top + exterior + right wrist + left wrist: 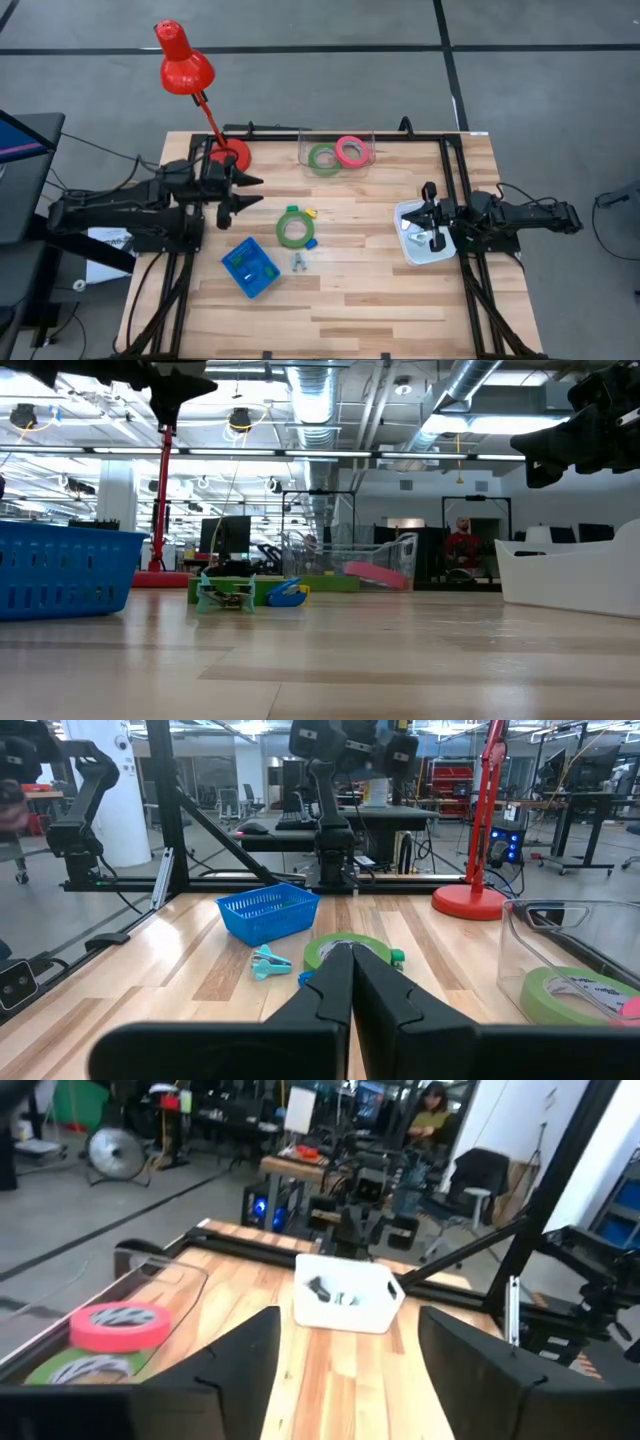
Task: Pick and place Stapler, Stapler remover, tape
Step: Put the green tape into the transparent bin
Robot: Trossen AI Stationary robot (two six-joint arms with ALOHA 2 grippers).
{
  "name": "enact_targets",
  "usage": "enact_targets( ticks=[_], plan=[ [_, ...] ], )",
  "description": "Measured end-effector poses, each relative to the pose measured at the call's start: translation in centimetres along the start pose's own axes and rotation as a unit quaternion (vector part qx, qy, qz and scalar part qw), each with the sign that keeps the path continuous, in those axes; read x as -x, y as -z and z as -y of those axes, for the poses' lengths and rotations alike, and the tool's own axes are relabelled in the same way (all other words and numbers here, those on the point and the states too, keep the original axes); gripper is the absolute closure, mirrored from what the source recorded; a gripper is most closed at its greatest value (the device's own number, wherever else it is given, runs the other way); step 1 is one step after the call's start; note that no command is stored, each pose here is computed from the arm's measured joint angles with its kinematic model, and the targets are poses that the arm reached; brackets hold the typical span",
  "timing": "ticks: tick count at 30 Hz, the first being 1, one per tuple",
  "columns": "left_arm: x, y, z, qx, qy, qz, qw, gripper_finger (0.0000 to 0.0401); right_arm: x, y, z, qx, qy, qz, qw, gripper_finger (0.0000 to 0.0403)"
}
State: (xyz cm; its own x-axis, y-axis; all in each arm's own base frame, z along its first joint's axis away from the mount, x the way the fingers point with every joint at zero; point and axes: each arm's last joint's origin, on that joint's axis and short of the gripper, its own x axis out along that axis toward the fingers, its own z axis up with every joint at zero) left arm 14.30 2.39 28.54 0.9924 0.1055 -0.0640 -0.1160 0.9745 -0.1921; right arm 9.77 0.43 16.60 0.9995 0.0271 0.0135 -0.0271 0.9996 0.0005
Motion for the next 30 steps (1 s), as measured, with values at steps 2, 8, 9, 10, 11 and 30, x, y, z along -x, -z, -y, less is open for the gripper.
enact_targets(
  ticks=[2,8,9,10,11,30],
  plan=[
    [0.0,-0.3,0.0,0.001,-0.005,-0.011,1.0,0.0162,0.0,0.0,0.0,0.0,0.0,0.0,1.0,0.0403],
    [-0.3,-0.5,0.0,0.007,-0.014,-0.062,0.998,0.0137,0.0,0.0,0.0,0.0,0.0,0.0,1.0,0.0403],
    [-0.5,-0.4,0.0,0.007,-0.015,-0.069,0.997,0.0135,0.0,0.0,0.0,0.0,0.0,0.0,1.0,0.0403],
    [-0.6,-0.4,0.0,0.008,-0.016,-0.073,0.997,0.0132,0.0,0.0,0.0,0.0,0.0,0.0,1.0,0.0403],
    [-0.7,-0.4,0.0,0.008,-0.017,-0.076,0.997,0.013,0.0,0.0,0.0,0.0,0.0,0.0,1.0,0.0403],
    [-3.8,-1.1,-0.1,0.046,-0.049,-0.23,0.971,0.012,0.0,0.0,0.0,0.0,0.0,0.0,1.0,0.0403]
  ],
)
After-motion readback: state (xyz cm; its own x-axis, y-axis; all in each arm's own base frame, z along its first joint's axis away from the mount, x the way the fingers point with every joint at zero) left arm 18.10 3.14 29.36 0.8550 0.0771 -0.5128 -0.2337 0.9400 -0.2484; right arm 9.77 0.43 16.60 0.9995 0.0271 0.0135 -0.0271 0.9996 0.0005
